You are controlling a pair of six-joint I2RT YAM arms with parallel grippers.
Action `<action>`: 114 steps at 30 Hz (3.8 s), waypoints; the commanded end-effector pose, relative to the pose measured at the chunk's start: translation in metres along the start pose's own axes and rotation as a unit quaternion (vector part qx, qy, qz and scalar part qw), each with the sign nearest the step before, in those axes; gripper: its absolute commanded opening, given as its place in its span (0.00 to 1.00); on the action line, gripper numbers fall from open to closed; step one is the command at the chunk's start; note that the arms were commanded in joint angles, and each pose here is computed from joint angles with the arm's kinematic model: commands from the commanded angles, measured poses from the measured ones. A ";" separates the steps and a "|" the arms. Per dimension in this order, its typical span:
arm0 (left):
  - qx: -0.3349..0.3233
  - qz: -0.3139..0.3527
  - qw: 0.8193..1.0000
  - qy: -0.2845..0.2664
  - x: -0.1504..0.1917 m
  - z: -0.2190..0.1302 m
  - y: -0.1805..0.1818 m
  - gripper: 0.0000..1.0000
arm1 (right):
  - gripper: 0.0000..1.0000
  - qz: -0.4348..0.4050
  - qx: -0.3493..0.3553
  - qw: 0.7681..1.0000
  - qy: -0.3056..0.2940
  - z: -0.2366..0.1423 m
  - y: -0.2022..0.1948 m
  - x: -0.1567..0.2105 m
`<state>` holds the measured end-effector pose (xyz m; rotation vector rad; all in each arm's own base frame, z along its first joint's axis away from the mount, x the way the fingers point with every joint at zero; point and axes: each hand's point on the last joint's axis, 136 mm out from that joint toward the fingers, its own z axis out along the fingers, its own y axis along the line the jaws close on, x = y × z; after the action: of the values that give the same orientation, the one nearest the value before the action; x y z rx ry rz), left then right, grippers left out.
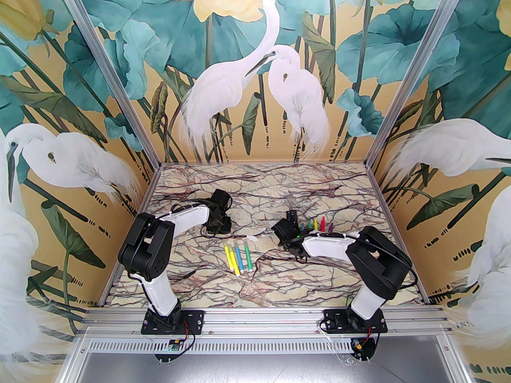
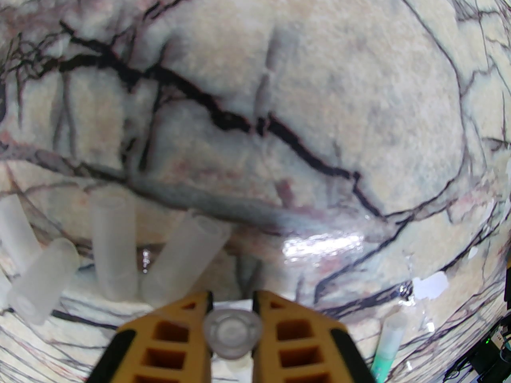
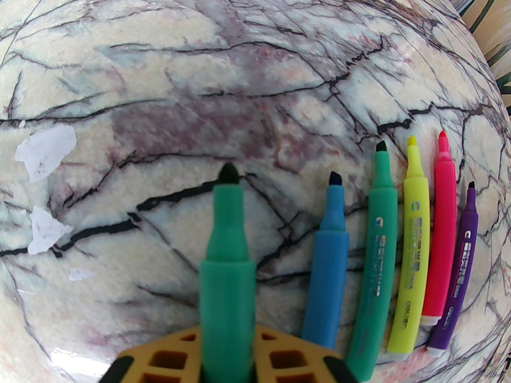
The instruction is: Open the pen caps
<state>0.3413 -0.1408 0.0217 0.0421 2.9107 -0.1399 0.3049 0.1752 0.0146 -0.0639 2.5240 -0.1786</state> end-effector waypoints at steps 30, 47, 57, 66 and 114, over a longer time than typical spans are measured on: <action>0.012 0.005 0.999 -0.037 -0.007 -0.035 -0.005 0.32 | 0.44 -0.005 -0.010 1.000 -0.022 -0.036 -0.002 -0.021; 0.121 0.020 0.981 -0.151 -0.012 -0.099 -0.027 0.70 | 0.48 -0.086 -0.130 0.987 -0.026 -0.075 0.071 -0.032; 0.174 0.013 0.968 -0.178 -0.011 -0.112 -0.035 0.71 | 0.50 -0.107 -0.222 0.969 -0.009 -0.097 0.119 -0.021; 0.176 -0.027 0.962 -0.206 -0.011 -0.121 -0.010 0.74 | 0.52 -0.129 -0.237 0.963 0.021 -0.098 0.149 -0.006; 0.153 -0.079 0.957 -0.232 -0.007 -0.122 0.017 0.77 | 0.26 -0.178 -0.176 0.962 0.108 -0.049 0.185 0.048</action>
<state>0.3219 -0.1166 0.1385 -0.1330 2.4149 -0.5610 0.2393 0.3586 0.0130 -0.6738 2.6886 0.1582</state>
